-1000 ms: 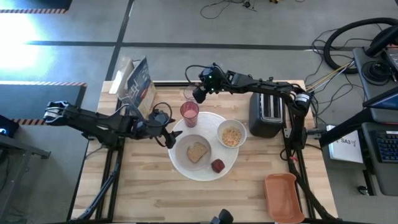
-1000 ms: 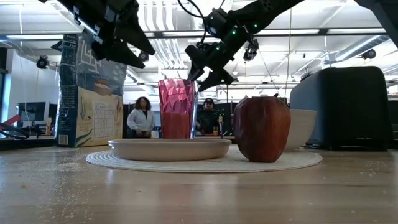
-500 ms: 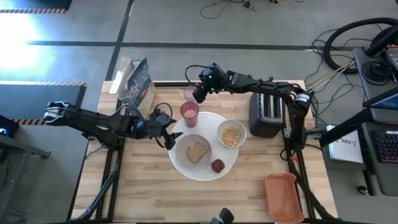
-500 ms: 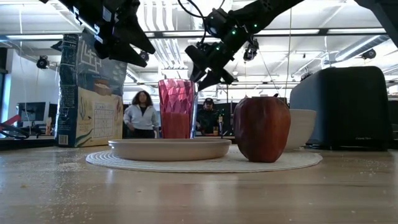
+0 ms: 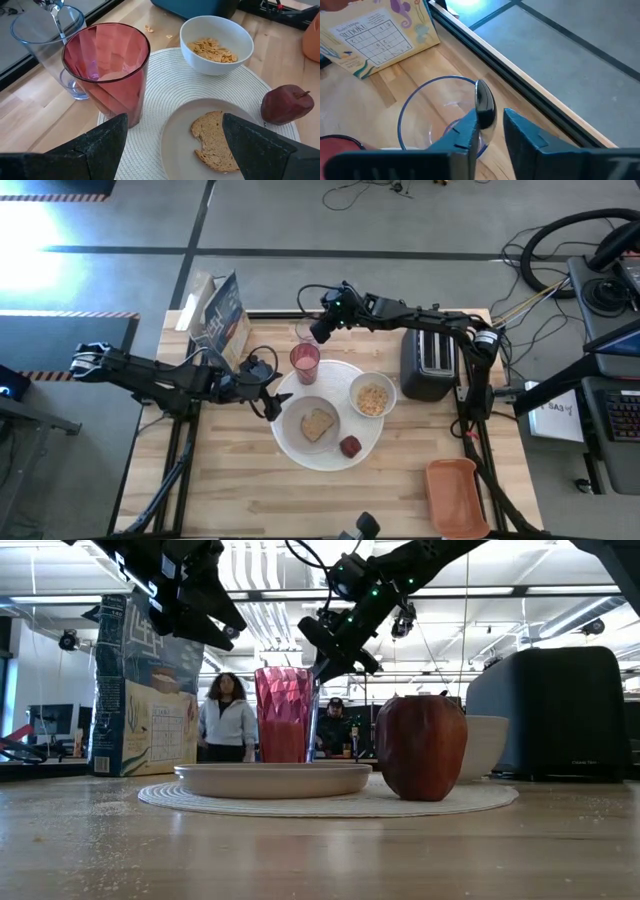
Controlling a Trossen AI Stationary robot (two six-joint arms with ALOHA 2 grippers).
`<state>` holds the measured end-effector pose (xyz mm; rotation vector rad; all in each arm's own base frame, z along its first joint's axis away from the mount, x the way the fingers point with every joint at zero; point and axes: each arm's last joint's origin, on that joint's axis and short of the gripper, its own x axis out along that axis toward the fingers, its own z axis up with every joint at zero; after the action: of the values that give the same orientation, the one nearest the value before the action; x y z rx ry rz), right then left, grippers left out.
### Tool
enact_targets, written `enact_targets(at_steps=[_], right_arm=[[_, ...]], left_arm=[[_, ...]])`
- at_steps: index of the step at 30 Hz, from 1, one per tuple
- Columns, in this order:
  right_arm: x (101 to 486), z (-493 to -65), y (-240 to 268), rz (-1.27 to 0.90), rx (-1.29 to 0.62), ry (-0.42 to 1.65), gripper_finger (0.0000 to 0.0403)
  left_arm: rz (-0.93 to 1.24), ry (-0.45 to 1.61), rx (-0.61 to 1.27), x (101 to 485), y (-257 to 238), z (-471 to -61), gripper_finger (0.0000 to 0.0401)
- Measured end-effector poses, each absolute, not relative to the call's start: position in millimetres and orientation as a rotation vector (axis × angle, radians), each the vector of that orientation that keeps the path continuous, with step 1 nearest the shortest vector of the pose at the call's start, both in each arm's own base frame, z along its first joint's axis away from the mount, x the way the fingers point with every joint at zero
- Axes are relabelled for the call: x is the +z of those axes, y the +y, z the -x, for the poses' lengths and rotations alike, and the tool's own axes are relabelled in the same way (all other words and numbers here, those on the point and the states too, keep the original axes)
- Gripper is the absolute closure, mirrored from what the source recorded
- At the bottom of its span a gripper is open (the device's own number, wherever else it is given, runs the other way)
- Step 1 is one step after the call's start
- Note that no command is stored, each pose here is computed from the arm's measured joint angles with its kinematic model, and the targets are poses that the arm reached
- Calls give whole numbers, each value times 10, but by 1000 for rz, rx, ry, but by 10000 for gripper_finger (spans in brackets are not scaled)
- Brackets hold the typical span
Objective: Arrange a breakfast setting
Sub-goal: Put the orange spoon to the right side of the white placemat
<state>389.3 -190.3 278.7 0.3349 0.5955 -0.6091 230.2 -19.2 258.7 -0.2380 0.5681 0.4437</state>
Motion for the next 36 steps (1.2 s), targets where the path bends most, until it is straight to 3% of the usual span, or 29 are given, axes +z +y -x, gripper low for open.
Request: enact_targets(at_steps=[9, 17, 26, 36], right_arm=[[2794, -3894, -1910, -326, -610, 590, 391], [2834, -3882, -1899, -325, -604, 579, 394], [3201, -3745, -1829, -307, -588, 467, 394], [3450, -3572, -1749, -279, -590, 443, 394]], left_arm=[[234, 573, 444, 2584, -192, -2299, 94], [204, 600, 430, 2693, -194, -2297, 94], [247, 618, 258, 2829, -247, -2335, 94], [284, 590, 259, 2878, -251, -2361, 94]])
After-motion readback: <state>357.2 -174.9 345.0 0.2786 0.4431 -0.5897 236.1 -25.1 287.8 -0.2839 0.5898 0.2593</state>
